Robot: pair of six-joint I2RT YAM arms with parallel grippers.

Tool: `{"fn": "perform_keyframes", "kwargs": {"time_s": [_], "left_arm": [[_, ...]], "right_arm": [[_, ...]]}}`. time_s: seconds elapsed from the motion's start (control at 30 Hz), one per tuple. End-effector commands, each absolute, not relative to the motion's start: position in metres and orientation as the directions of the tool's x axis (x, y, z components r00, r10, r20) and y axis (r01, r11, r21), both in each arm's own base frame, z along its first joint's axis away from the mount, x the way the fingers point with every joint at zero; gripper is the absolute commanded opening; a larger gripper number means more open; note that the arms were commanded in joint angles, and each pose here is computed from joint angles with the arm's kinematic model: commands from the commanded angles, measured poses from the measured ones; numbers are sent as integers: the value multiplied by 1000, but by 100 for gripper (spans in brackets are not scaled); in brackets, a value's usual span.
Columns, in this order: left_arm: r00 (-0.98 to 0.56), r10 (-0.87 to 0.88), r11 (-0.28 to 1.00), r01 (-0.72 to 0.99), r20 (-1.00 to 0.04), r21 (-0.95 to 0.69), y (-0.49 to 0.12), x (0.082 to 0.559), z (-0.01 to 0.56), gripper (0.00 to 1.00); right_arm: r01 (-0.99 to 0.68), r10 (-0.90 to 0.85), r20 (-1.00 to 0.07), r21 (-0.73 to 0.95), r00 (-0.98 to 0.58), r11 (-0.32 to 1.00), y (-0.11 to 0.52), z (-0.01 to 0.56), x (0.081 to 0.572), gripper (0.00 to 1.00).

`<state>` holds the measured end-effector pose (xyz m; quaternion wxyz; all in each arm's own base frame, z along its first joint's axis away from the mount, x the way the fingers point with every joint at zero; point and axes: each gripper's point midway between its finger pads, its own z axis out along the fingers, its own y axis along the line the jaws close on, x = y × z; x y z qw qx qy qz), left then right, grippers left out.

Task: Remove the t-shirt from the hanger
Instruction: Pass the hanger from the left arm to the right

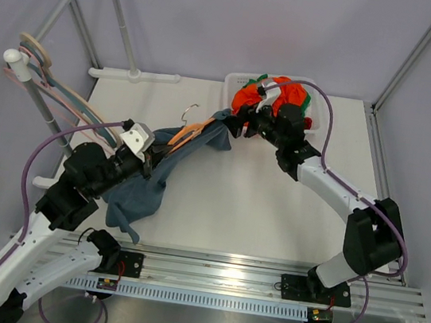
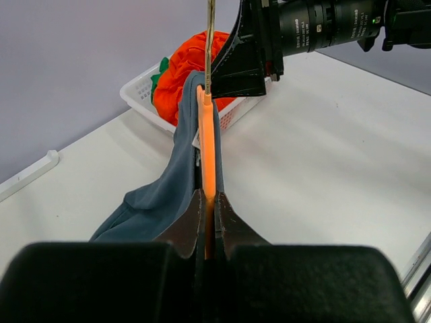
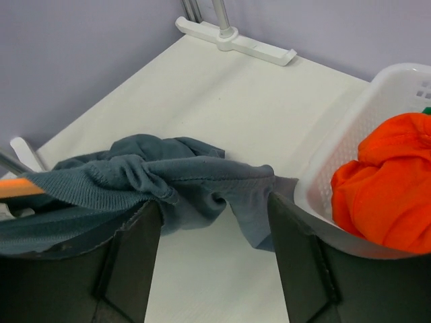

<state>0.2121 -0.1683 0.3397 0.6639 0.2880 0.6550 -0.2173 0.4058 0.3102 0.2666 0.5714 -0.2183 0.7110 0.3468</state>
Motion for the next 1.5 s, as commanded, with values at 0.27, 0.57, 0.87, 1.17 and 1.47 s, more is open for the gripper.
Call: {"fn": "perform_keyframes", "kwargs": {"time_s": [0.27,0.57,0.87,1.17,1.47], "left_arm": [[96,68,625,772,-993,117,-189,193,367,0],[66,69,581,809,-995,94,-199,190,357,0],[39,78,571,817,-996,77,-205,195,348,0],[49,91,539,838,-995,90,-206,188,348,0],[92,98,388,913,-991,123,-211,151,350,1]], "right_arm": [[-818,116,-989,-4,86,575,284,333,349,80],[-891,215,-973,21,87,454,292,354,317,79],[-941,267,-961,19,77,338,320,361,300,73],[-985,209,-964,-144,162,100,331,350,248,76],[-979,94,-982,-175,166,-108,330,336,209,74]]}}
